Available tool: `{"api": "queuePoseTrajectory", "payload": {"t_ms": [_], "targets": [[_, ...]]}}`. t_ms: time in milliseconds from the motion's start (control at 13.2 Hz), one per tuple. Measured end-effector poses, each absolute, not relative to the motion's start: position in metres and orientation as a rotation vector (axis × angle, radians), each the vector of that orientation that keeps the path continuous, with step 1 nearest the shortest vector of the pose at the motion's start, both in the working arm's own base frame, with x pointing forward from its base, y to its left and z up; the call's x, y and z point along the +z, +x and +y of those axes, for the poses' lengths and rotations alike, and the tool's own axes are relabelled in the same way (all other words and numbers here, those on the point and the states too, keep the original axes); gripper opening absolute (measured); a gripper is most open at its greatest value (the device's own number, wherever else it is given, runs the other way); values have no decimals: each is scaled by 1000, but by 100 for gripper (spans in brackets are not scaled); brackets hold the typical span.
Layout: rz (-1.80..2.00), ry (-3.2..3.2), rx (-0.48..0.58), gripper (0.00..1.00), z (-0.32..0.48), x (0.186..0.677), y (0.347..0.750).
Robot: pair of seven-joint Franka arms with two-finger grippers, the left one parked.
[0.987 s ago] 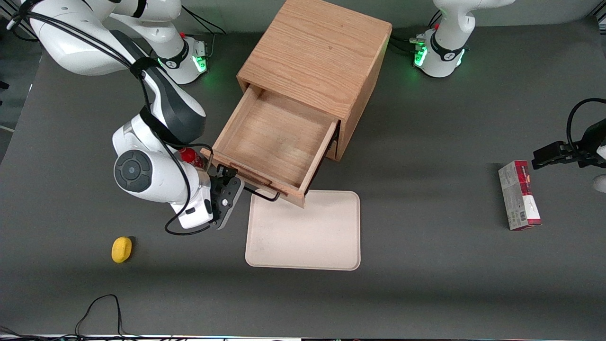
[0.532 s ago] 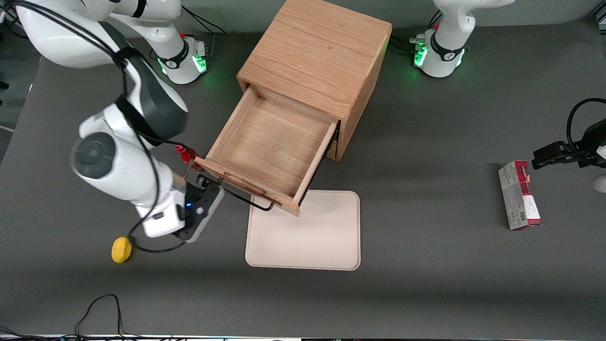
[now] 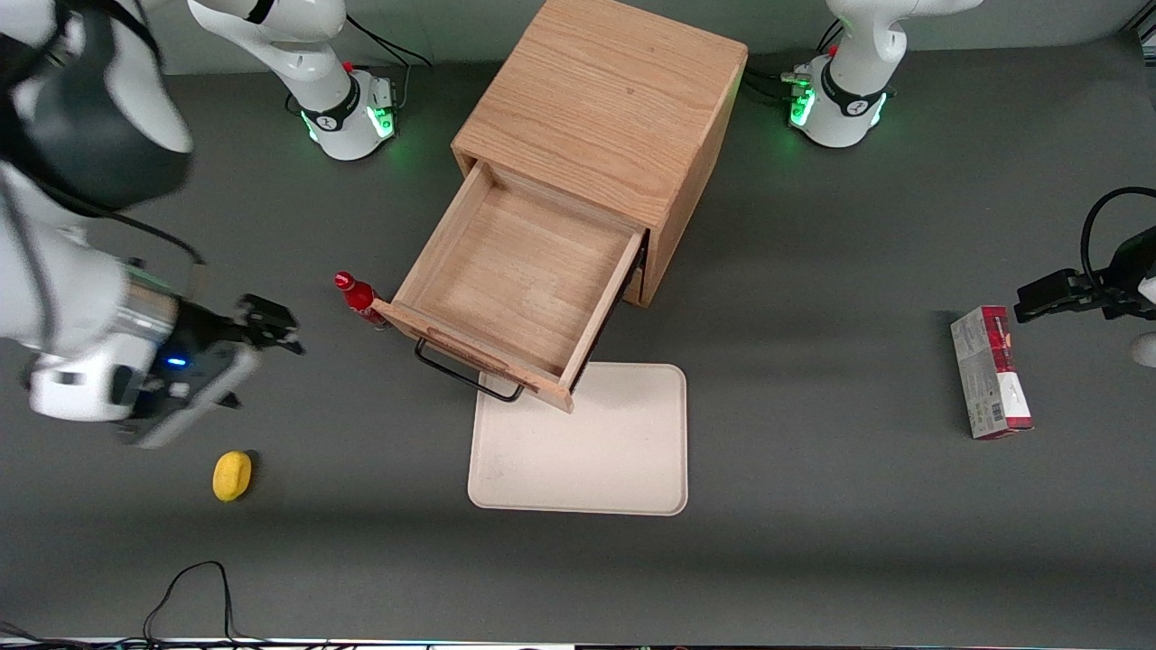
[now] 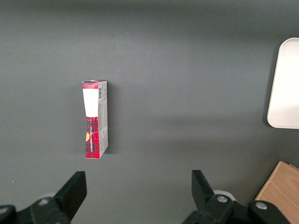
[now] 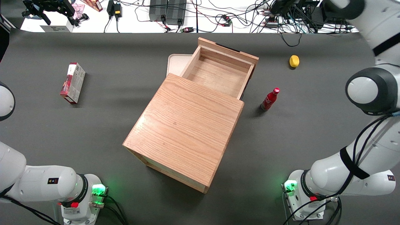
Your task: Open upper drawer
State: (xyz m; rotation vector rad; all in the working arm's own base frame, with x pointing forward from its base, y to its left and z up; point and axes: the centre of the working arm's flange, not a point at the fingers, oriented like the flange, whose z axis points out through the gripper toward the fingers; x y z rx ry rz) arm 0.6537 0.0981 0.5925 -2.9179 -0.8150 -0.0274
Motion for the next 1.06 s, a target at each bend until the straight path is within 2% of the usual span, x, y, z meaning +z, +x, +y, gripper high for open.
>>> {"api": "queuePoseTrajectory", "payload": {"t_ms": [152, 304, 532, 684, 1063], "targets": [[-510, -3029, 35, 100, 58, 607, 617], [-238, -3106, 95, 100, 51, 611, 564], [-90, -3167, 55, 100, 56, 615, 493], [-39, -3171, 30, 100, 42, 618, 481], [-9, -3159, 29, 100, 31, 609, 495]]}}
